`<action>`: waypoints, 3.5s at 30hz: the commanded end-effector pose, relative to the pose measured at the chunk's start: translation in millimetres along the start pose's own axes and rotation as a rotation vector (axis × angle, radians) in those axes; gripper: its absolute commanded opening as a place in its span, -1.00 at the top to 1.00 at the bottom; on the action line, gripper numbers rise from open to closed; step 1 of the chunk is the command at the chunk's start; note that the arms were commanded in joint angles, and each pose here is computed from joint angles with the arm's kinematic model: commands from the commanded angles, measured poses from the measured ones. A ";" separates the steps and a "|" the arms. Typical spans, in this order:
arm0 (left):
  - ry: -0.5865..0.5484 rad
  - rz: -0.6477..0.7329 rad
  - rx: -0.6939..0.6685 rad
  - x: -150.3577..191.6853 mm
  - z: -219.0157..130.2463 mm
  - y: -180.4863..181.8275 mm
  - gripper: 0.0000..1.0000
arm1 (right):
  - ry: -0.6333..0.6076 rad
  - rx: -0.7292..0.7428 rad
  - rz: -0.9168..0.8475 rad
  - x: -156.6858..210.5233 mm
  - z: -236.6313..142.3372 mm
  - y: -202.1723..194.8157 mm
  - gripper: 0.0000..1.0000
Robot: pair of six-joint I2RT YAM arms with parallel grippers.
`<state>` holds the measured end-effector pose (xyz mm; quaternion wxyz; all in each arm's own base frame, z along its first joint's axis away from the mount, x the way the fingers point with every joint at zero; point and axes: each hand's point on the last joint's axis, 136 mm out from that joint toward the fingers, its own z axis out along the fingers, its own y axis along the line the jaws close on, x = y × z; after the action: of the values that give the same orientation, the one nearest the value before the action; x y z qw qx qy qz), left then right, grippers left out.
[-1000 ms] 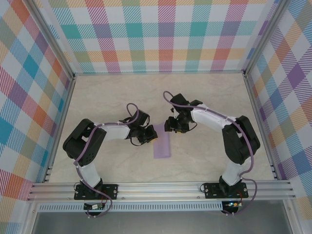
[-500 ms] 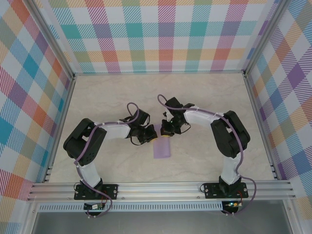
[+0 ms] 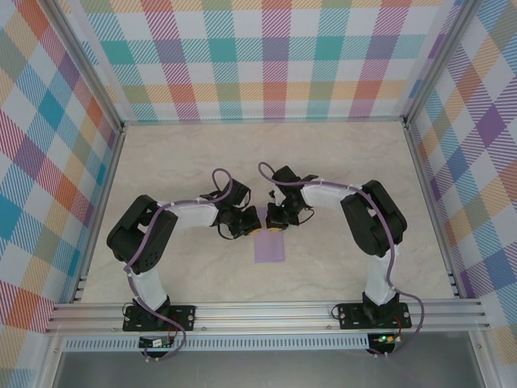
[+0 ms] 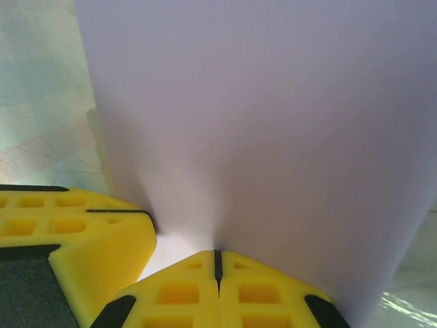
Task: Fold a paper plane with a square sheet of paper (pick it up from the middle)
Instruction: Fold the square sheet of paper in half at the center of the table.
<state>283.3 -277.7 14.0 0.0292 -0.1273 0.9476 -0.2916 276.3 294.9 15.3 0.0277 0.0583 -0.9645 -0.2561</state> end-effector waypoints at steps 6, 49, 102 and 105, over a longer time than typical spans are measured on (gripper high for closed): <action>0.086 -0.152 -0.442 43.4 14.7 125.2 1.00 | -0.009 0.048 -0.004 14.4 -9.8 -43.3 1.00; 0.117 -0.138 -0.435 50.4 20.8 127.8 1.00 | -0.277 -0.144 -0.008 -46.7 -61.4 -32.9 1.00; 0.136 -0.109 -0.470 56.9 29.6 139.8 1.00 | 0.025 -0.158 0.016 37.2 -7.8 -13.4 1.00; 0.135 -0.116 -0.470 57.4 30.0 140.5 1.00 | 0.058 -0.119 0.017 51.6 -4.2 -27.0 1.00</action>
<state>278.9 -276.1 4.4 0.0231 -0.1257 0.9507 -0.2826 252.0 275.2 21.9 0.0211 0.0446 -0.9424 -0.3309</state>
